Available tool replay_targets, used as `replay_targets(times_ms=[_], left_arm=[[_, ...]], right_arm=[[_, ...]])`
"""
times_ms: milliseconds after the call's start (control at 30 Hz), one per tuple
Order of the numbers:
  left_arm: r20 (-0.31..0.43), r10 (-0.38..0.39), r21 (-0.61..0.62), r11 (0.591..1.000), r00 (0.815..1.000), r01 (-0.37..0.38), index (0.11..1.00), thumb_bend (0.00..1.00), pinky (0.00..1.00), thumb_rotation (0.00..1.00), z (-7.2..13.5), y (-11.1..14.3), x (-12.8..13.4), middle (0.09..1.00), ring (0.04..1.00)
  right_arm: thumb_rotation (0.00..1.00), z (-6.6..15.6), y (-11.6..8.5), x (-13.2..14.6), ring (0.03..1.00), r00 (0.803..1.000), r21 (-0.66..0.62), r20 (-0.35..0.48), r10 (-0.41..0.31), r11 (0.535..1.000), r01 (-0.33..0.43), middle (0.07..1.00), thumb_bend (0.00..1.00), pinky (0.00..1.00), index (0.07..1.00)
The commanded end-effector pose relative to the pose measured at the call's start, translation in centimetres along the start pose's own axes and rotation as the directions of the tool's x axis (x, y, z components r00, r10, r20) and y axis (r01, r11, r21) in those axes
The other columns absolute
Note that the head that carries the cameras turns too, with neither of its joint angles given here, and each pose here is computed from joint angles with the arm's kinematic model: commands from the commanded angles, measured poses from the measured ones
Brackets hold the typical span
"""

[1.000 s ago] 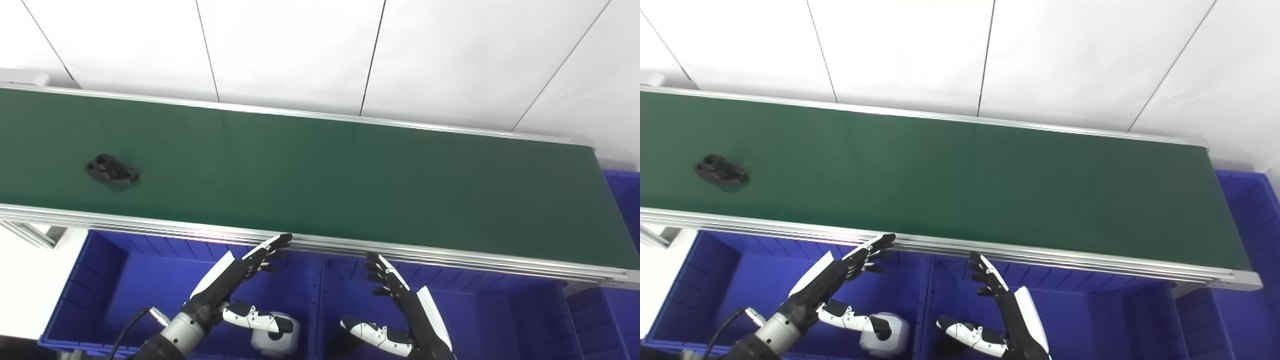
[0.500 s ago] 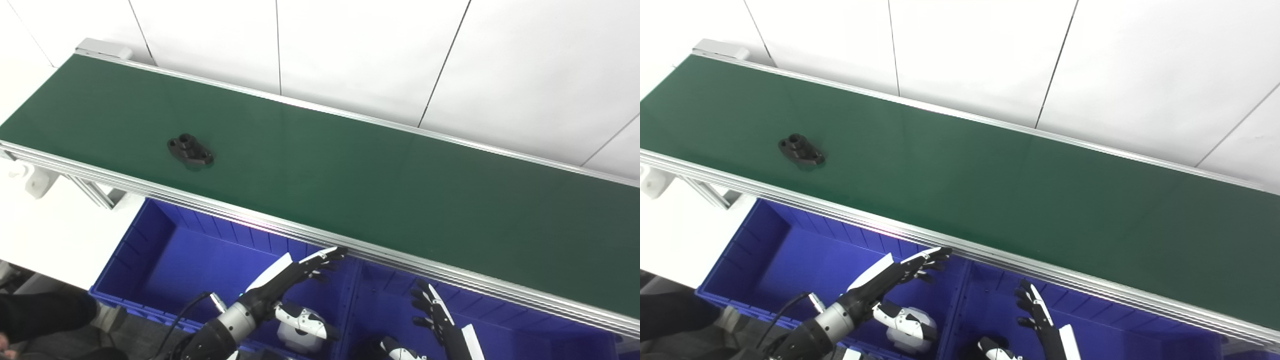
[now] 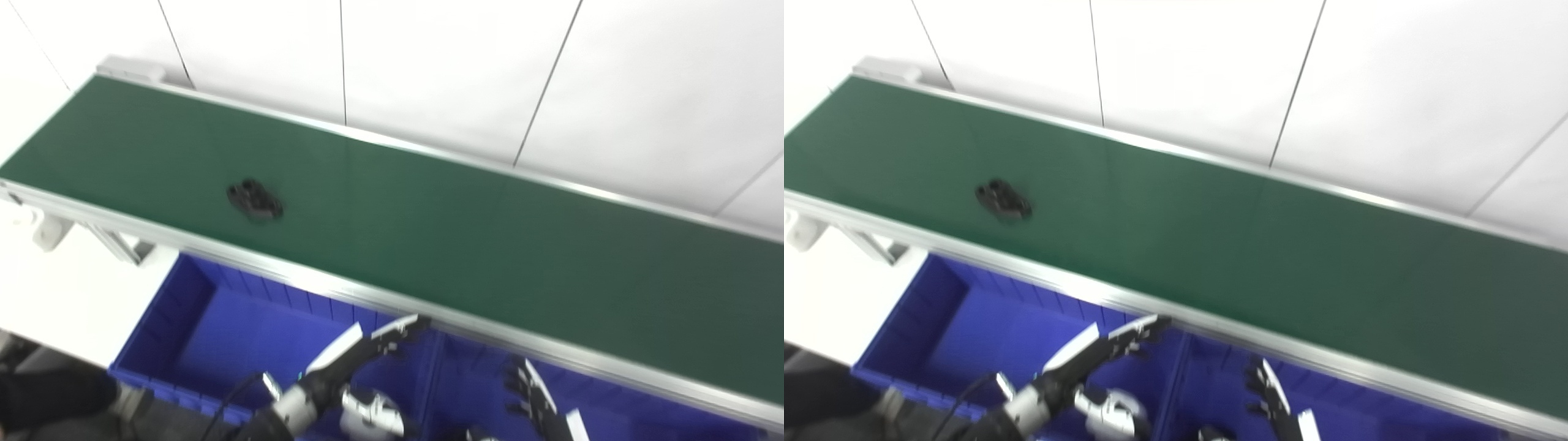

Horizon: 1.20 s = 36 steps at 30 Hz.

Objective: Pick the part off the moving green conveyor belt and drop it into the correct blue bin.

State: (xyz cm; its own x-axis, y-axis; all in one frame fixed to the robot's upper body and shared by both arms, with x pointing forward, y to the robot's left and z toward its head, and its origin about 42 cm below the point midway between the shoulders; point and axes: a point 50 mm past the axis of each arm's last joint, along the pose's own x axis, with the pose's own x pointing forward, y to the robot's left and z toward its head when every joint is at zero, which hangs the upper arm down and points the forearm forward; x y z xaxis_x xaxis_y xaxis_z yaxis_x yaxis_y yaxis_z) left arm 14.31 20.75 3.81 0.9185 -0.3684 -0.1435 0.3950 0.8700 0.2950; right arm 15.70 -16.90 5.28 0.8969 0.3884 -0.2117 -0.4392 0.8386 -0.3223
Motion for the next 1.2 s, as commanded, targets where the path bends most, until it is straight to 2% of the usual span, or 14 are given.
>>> replay_targets(times_ms=[0,600,767,1033,1167], left_arm=[[0.049,0.009,0.024,1.000,0.999,-0.010,0.922,0.73,0.78,0.33,0.5,0.3,0.3,0.935,0.883],[0.053,0.011,0.014,1.000,0.999,-0.012,0.914,0.74,0.78,0.30,-0.3,0.3,0.5,0.926,0.884],[0.051,0.007,0.020,1.000,0.999,-0.008,0.912,0.74,0.77,0.30,-0.2,0.2,0.7,0.928,0.879],[0.059,0.018,0.005,1.000,0.998,-0.018,0.909,0.75,0.78,0.29,-0.1,0.0,0.5,0.922,0.879],[0.064,0.018,0.008,1.000,0.998,-0.018,0.916,0.74,0.76,0.30,-0.1,-0.1,0.1,0.921,0.875]], right_arm=[[0.29,0.9,-0.1,0.3,0.860,0.996,0.005,0.084,-0.018,1.000,0.018,0.890,0.55,0.74,0.940],[0.26,0.3,0.2,0.8,0.845,0.995,-0.002,0.096,-0.020,1.000,0.020,0.881,0.56,0.71,0.925],[0.25,0.4,0.0,0.8,0.825,0.991,0.014,0.122,-0.053,0.999,0.051,0.864,0.58,0.69,0.911],[0.22,1.3,-0.7,0.5,0.802,0.967,0.037,0.219,-0.128,0.992,0.123,0.833,0.58,0.67,0.879],[0.25,2.9,-1.7,0.3,0.786,0.948,0.029,0.276,-0.159,0.987,0.157,0.826,0.58,0.65,0.866]])
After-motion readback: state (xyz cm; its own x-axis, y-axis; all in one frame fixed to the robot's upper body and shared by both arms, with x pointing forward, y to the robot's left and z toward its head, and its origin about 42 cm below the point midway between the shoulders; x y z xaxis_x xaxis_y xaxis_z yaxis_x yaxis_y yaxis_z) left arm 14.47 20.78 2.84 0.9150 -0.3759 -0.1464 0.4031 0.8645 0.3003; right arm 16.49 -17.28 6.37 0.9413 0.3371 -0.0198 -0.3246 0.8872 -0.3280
